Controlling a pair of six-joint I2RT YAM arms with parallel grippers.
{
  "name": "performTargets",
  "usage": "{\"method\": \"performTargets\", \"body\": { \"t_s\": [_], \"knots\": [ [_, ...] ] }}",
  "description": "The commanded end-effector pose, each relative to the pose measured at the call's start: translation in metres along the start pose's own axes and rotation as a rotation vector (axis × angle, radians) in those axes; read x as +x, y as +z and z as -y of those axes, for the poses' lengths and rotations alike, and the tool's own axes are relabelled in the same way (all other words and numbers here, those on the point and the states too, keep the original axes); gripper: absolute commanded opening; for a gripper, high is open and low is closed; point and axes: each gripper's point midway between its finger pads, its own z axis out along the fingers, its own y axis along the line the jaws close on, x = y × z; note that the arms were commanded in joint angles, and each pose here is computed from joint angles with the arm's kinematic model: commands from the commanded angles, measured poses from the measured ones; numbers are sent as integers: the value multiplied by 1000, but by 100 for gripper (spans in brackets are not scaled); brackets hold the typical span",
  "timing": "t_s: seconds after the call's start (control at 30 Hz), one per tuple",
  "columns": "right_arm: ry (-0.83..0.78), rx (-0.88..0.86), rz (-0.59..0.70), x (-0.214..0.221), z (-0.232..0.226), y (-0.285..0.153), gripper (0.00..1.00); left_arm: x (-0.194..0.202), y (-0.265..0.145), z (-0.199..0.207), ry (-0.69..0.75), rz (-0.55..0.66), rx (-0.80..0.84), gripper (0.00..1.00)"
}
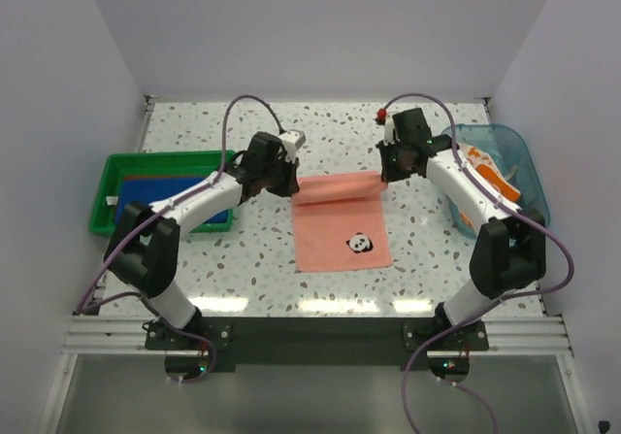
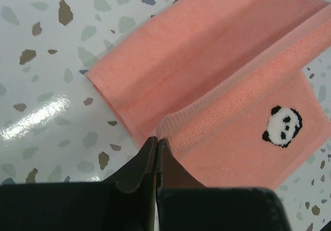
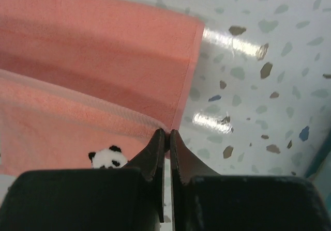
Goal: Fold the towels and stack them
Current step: Fold the towel
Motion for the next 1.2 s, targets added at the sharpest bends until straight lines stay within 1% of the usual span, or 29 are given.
{"method": "performTargets", "body": {
  "t_s": [0.0,0.03,0.07,0.1,0.17,0.3,0.53,0.63,0.73,0.87,1.0,1.1,1.17],
  "knots": [
    [73,16,-62,32,-2,-23,0,10,-20,12,-36,3,4,0],
    [77,10,-71,39,-4,-24,0,12,-24,15,-34,6,8,0],
    [78,2,-95,54,-6,-20,0,22,-23,15,-37,-15,9,0],
    [89,-12,-86,57,-9,-24,0,26,-23,17,-43,-21,14,0],
    [97,-20,-117,76,-12,-19,0,39,-24,16,-55,-50,8,0],
    [110,-22,-151,95,-15,-12,0,49,-28,12,-62,-53,-10,0],
    [123,-2,-109,86,-12,-17,0,45,-30,19,-52,-56,14,0],
    [127,2,-74,76,-11,-23,0,46,-32,22,-50,-61,24,0],
    [119,12,-41,65,-10,-32,0,40,-38,23,-49,-55,17,0],
    [114,17,-28,59,-9,-41,0,32,-44,25,-44,-36,15,0],
    [128,14,-37,67,-10,-45,0,37,-48,30,-44,-47,24,0],
    [143,21,-96,91,-9,-38,0,50,-47,34,-55,-70,40,0],
    [164,21,-106,98,-10,-36,0,65,-45,37,-60,-97,49,0]
  ]
}}
